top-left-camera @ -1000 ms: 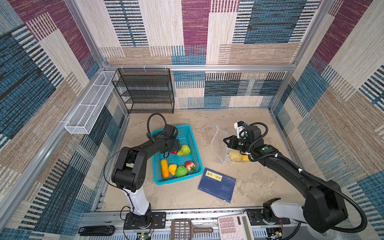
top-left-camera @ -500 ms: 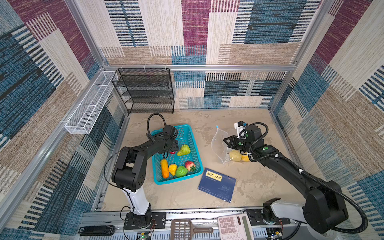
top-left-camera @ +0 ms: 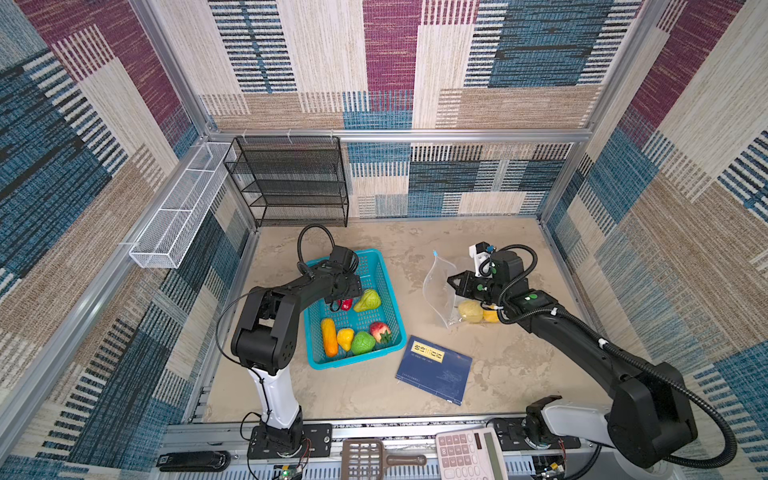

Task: Place the food in the zip-top bag and seal the zipper
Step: 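Lower the left gripper into the basket and grasp the red-green apple, then carry the apple to the bag mouth and release it inside with the left gripper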

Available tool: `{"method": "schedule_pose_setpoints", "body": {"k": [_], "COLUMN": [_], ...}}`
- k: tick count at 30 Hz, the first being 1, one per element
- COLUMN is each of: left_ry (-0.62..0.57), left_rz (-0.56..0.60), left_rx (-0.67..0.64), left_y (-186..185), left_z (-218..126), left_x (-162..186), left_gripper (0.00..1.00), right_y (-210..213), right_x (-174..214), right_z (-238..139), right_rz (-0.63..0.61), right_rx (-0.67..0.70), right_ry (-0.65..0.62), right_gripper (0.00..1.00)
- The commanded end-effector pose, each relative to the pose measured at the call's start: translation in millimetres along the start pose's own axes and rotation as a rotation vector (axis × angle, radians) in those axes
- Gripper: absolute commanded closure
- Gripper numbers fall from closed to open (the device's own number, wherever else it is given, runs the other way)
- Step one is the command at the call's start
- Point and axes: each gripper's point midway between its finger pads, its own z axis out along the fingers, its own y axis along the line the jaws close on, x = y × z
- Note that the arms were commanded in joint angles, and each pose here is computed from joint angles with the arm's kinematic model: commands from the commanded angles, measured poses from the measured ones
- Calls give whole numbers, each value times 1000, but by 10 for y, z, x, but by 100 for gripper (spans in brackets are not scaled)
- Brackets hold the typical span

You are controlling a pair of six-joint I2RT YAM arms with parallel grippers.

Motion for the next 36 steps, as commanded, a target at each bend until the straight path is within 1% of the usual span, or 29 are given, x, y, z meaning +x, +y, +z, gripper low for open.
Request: {"method": "schedule_pose_setpoints", "body": {"k": [1,3,5,8,12,17,21,26,32,36], "left_ry": [-6,-5,-5,-6,-30,-85,-152,-227,-266,-271], "left_rz": [0,4,13,22,26,24,28,31,41,67], "left_rx": [-15,-24,-29,-31,-22,42,134,320,540,636], "left_y": [29,49,61,63,41,-79,-242,-570,-1098,-1474], "left_z": [7,10,7,-5,-92,-356,-680,-1140,-1551,-1729], "left_x": [11,31,39,33,-23,-131,-215,-226,-71,82], "left_gripper": [26,31,38,45,47,48,49,48,49,50], "right_y": [15,13,12,9,15,30,61,113,34,32], "right_x": [-26,-26,-24,-18,-22,-38,-46,-59,-19,-12], "right_z": [5,7,6,7,0,-4,-20,-62,29,47], "right_rz": [-15,-15,-16,-15,-18,-37,-51,-66,-11,-5], "right_rx": [-6,-5,-6,-5,-6,-13,-31,-64,-43,-49], "right_ry": [-9,-9,-9,-8,-11,-17,-31,-59,-33,-35], "right_gripper": [100,100,100,100,100,100,100,100,100,100]}}
